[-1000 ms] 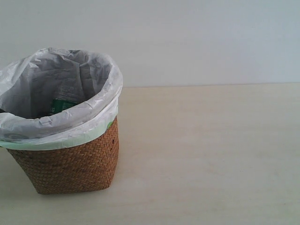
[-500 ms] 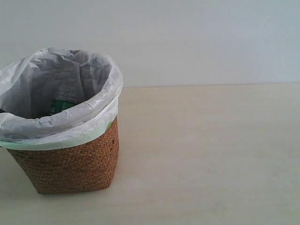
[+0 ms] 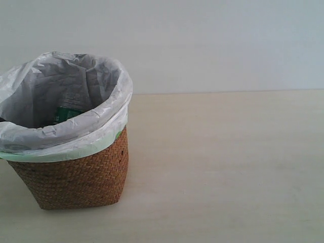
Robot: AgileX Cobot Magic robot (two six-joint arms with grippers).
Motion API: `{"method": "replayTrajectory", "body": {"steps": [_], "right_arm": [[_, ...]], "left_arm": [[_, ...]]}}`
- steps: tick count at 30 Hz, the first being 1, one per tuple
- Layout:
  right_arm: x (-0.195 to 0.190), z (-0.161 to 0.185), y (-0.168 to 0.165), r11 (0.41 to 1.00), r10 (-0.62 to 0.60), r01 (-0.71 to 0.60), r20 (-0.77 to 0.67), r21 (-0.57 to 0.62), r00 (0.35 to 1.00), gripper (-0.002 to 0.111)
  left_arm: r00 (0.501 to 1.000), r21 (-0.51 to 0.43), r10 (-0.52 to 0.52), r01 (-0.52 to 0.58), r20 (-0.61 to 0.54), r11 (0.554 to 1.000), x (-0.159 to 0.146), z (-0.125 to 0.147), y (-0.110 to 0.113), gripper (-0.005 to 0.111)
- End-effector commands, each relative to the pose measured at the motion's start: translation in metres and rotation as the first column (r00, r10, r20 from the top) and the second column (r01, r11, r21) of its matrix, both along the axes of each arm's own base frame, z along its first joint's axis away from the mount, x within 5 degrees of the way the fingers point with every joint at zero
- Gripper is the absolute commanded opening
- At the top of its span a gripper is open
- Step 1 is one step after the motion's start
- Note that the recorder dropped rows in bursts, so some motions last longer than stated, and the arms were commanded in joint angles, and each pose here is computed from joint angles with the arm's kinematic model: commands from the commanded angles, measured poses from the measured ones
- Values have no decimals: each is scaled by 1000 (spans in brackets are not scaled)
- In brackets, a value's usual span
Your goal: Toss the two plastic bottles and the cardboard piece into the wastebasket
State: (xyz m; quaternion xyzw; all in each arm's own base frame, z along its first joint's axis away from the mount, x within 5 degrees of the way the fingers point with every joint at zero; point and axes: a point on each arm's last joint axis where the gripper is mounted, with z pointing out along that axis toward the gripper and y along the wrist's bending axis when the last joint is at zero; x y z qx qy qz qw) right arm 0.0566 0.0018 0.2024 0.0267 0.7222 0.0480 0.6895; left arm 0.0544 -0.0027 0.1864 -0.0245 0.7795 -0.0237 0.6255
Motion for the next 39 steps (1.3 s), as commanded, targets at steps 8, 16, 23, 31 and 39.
{"method": "replayTrajectory", "body": {"steps": [8,16,23,31,39], "right_arm": [[-3,-18,5,989,104,-121,-182,-82,978,1],[-3,-19,5,981,105,-133,-190,-143,976,1],[-3,-20,5,973,106,-143,-200,-179,974,1],[-3,-20,5,973,106,-143,-200,-179,974,1],[-3,-20,5,973,106,-143,-200,-179,974,1]], "left_arm": [[1000,-6,6,-6,2,1000,0,-1,0,6],[1000,-6,6,-6,2,1000,0,-1,0,6],[1000,-6,6,-6,2,1000,0,-1,0,6],[1000,-6,6,-6,2,1000,0,-1,0,6],[1000,-6,6,-6,2,1000,0,-1,0,6]]}}
